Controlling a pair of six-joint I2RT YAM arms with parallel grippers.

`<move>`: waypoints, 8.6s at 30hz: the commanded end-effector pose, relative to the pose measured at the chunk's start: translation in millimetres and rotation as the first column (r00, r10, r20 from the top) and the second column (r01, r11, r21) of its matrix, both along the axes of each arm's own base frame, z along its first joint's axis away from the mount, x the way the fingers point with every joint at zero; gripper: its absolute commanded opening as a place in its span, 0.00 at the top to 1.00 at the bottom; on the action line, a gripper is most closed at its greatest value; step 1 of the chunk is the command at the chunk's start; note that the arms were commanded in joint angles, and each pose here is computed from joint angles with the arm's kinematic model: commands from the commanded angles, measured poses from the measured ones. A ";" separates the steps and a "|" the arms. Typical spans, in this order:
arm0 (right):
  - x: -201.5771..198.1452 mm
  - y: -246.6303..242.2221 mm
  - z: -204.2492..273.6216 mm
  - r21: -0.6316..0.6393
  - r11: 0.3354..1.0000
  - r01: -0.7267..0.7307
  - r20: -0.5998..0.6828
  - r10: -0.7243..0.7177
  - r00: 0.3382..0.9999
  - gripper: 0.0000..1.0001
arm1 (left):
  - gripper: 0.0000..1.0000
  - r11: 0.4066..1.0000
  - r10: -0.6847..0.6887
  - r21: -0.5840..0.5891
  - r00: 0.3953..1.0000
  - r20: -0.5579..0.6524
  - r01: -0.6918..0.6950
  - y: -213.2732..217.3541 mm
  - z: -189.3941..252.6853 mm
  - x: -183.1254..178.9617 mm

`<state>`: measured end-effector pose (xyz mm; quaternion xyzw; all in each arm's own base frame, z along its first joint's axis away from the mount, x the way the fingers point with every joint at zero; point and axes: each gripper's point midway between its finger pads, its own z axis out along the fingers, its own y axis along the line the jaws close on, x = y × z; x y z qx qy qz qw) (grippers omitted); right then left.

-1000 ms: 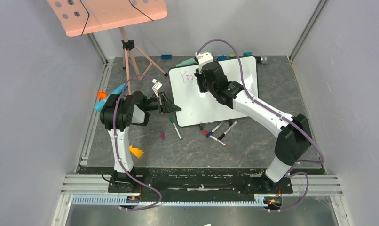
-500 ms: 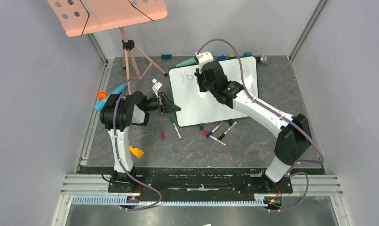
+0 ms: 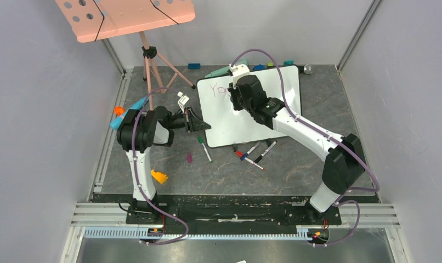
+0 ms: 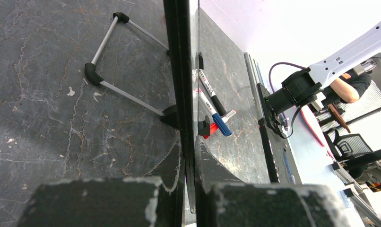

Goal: Write a sentence on the whiteboard

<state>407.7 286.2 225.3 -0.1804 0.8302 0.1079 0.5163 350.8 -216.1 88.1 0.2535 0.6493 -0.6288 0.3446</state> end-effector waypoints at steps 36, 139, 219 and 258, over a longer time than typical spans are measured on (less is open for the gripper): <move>24.4 -25.5 9.3 -0.038 0.992 0.118 0.012 -0.117 0.993 1.00 | 0.98 1.000 -0.029 0.010 0.980 0.196 0.028 -3.2 2.2 -1.6; -45.3 -104.8 65.0 0.142 0.981 0.129 0.145 -0.150 0.978 1.00 | 0.98 0.999 -0.030 0.018 0.977 0.211 0.027 1.8 -7.1 1.3; -31.5 -57.4 68.8 0.179 0.984 -0.011 0.092 -0.006 0.996 1.00 | 0.82 0.994 -0.111 0.032 0.964 0.240 0.106 -2.6 -6.2 -9.8; -25.3 -79.7 53.8 0.104 0.991 0.089 0.106 -0.100 0.989 1.00 | 0.91 0.992 -0.125 0.034 0.964 0.235 0.121 -3.9 -8.0 -11.0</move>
